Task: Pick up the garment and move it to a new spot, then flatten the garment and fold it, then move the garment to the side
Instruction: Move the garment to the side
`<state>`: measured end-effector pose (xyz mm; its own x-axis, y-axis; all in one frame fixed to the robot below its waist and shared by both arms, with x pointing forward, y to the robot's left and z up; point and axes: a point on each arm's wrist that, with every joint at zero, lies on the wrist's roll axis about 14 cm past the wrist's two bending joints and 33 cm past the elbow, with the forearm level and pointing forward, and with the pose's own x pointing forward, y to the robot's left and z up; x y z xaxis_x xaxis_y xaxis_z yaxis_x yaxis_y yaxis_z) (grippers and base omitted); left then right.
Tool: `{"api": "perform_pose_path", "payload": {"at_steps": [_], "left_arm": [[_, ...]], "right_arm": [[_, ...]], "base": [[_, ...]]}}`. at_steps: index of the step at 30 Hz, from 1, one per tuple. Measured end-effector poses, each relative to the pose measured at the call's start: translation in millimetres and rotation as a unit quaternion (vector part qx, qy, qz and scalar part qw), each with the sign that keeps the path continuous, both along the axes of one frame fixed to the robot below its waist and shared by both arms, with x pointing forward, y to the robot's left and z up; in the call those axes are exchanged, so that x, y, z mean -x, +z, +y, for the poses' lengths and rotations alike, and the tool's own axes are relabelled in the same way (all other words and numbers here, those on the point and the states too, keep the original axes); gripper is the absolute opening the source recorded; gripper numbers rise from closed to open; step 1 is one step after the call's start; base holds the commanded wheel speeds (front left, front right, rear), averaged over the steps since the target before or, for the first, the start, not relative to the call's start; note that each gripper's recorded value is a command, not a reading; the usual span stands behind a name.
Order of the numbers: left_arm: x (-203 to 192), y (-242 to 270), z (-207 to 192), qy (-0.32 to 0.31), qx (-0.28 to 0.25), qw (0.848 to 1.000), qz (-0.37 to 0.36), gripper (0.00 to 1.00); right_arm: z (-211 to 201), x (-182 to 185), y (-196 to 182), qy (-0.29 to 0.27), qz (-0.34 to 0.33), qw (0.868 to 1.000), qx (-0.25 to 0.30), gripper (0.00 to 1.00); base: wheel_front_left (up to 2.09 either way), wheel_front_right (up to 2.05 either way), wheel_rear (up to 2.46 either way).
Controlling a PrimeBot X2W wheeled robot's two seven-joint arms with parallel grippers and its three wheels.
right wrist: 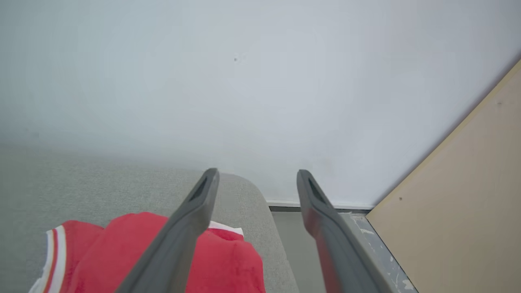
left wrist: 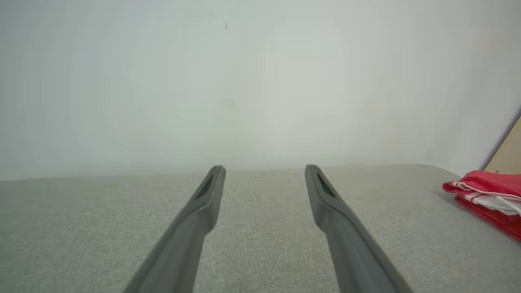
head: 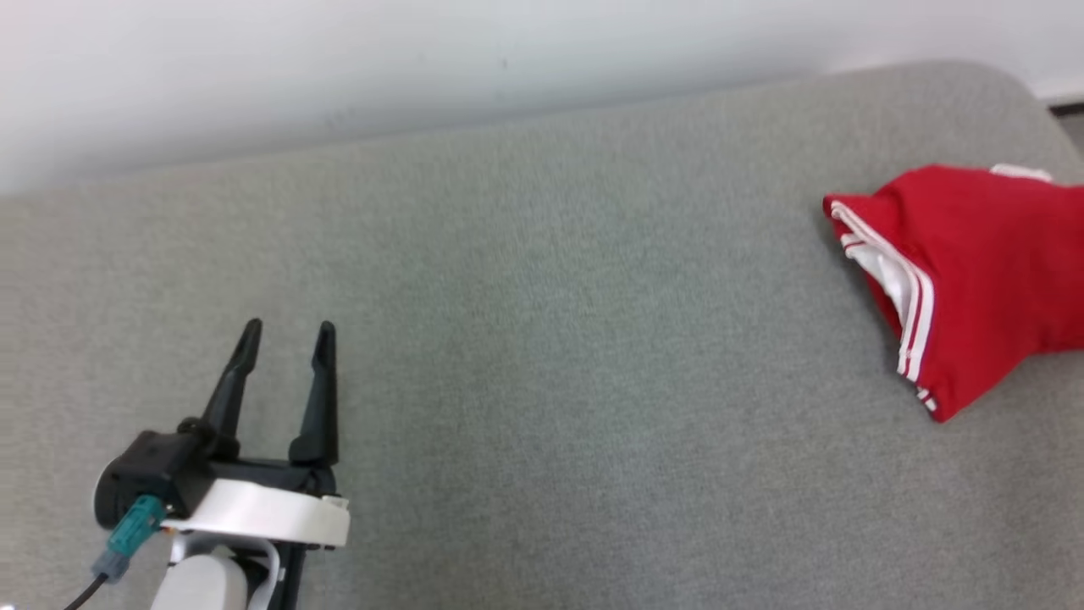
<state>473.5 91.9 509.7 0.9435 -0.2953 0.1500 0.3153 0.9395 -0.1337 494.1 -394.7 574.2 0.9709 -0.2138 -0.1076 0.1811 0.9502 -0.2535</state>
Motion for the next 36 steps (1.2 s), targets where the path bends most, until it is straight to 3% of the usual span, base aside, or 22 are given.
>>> {"api": "perform_pose_path", "payload": {"at_steps": [7, 14, 25, 36], "left_arm": [[24.3, 36.3, 33.1, 0.055, 0.004, 0.998, -0.034, 1.00], [50.4, 43.7, 57.5, 0.096, 0.016, 0.995, -0.035, 1.00], [76.3, 27.0, 69.9, 0.116, 0.042, 0.992, -0.006, 1.00], [85.8, 8.3, 70.1, 0.111, 0.044, 0.993, 0.022, 1.00]], "right_arm": [[62.8, 22.5, 43.0, 0.093, -0.089, 0.991, -0.028, 1.00], [118.3, 59.2, 48.8, 0.150, -0.153, 0.972, -0.091, 1.00], [162.1, 112.9, 3.5, 0.146, -0.179, 0.955, -0.184, 1.00], [182.3, 137.3, -30.3, 0.125, -0.166, 0.954, -0.214, 1.00]], "base": [[0.00, 0.00, 0.00], [0.00, 0.00, 0.00], [0.00, 0.00, 0.00], [0.00, 0.00, 0.00]]}}
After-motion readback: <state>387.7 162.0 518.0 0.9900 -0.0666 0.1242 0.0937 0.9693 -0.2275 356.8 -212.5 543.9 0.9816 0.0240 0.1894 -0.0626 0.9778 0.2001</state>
